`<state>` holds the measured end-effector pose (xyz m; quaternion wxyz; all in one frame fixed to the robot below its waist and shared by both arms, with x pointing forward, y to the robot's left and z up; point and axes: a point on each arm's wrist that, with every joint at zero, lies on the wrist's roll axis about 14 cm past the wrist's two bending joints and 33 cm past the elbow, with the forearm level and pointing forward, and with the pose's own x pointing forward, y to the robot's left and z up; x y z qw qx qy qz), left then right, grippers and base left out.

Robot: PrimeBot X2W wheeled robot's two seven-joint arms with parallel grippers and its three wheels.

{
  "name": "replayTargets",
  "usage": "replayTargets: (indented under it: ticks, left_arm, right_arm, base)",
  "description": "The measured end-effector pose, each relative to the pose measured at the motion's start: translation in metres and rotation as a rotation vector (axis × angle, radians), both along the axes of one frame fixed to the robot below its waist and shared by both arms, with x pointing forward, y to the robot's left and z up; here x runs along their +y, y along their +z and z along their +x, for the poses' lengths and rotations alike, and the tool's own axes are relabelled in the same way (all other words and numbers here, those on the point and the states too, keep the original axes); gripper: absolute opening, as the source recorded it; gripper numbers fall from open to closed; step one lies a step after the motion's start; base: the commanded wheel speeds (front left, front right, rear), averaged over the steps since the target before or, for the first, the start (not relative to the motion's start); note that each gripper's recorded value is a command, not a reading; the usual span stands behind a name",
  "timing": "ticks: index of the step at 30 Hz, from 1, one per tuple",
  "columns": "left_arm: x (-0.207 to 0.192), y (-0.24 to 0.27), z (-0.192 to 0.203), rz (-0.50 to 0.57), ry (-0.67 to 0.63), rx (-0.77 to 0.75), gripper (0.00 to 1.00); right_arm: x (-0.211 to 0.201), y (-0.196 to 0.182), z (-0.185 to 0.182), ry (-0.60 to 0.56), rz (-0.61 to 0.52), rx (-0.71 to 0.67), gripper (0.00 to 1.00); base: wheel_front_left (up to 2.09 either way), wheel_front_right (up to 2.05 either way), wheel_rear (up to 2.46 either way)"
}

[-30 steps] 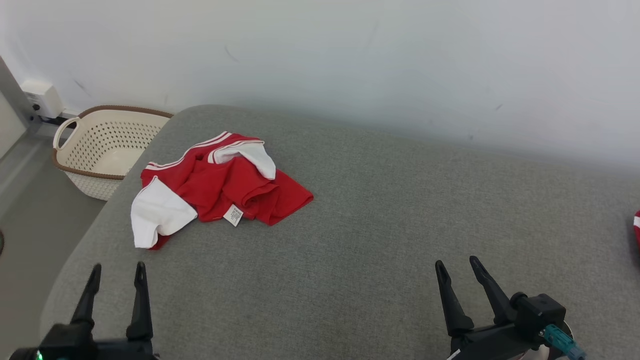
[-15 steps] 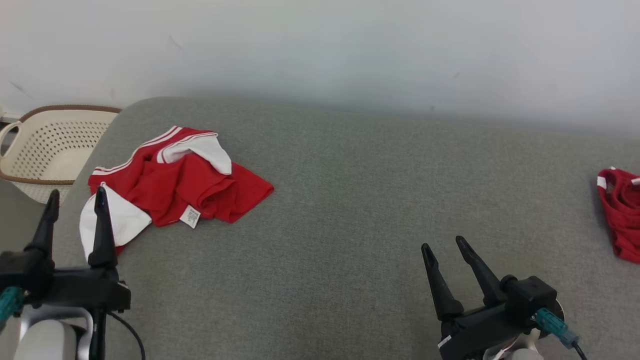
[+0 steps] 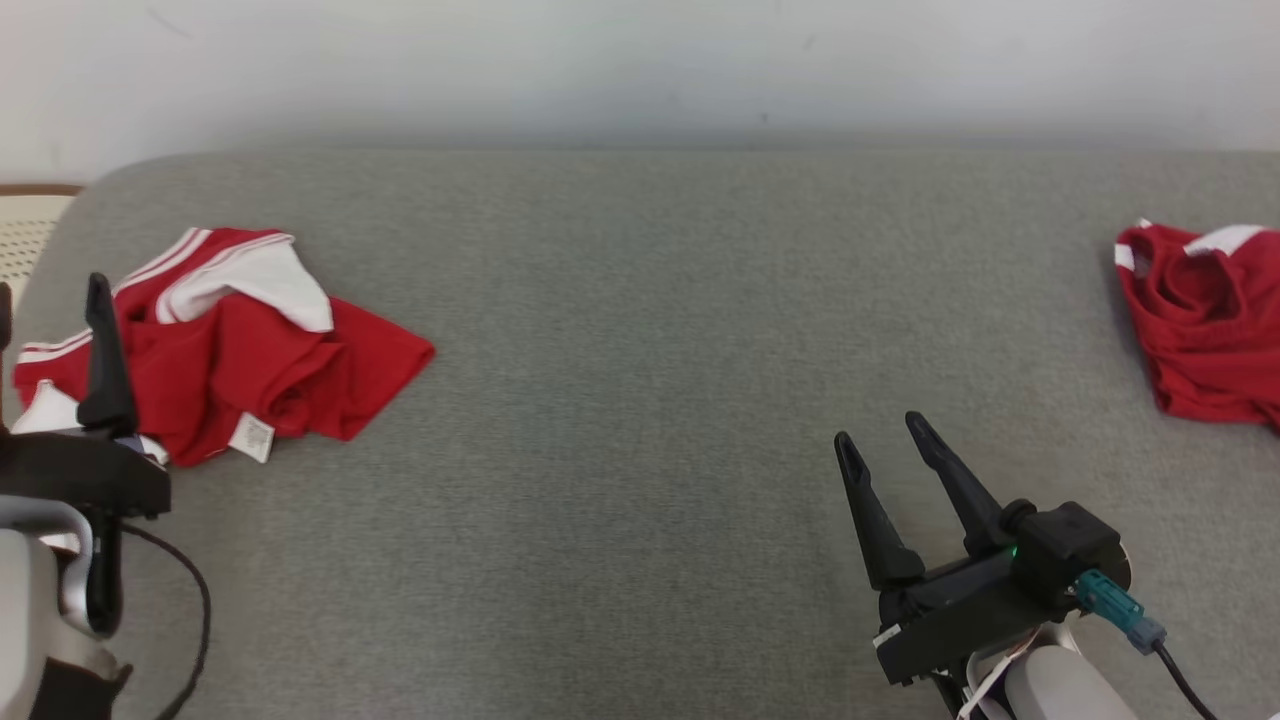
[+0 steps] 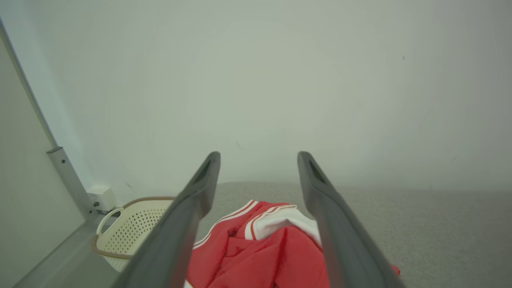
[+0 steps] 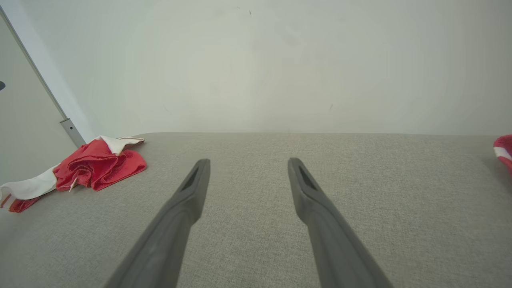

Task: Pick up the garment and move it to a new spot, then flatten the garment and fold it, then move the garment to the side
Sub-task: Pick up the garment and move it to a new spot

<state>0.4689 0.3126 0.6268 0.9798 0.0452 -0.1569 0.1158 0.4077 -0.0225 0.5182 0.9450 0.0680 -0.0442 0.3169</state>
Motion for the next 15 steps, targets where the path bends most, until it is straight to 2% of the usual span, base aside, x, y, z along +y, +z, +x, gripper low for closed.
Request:
replayTargets:
  ticks: [15]
  left_arm:
    - [-0.014, -0.081, 0.076, -0.040, -0.053, 0.256, 1.00]
  right_arm:
    - [-0.037, -0.023, 0.018, -0.103, -0.017, 0.053, 1.00]
  base:
    - [0.00, 0.00, 0.00]
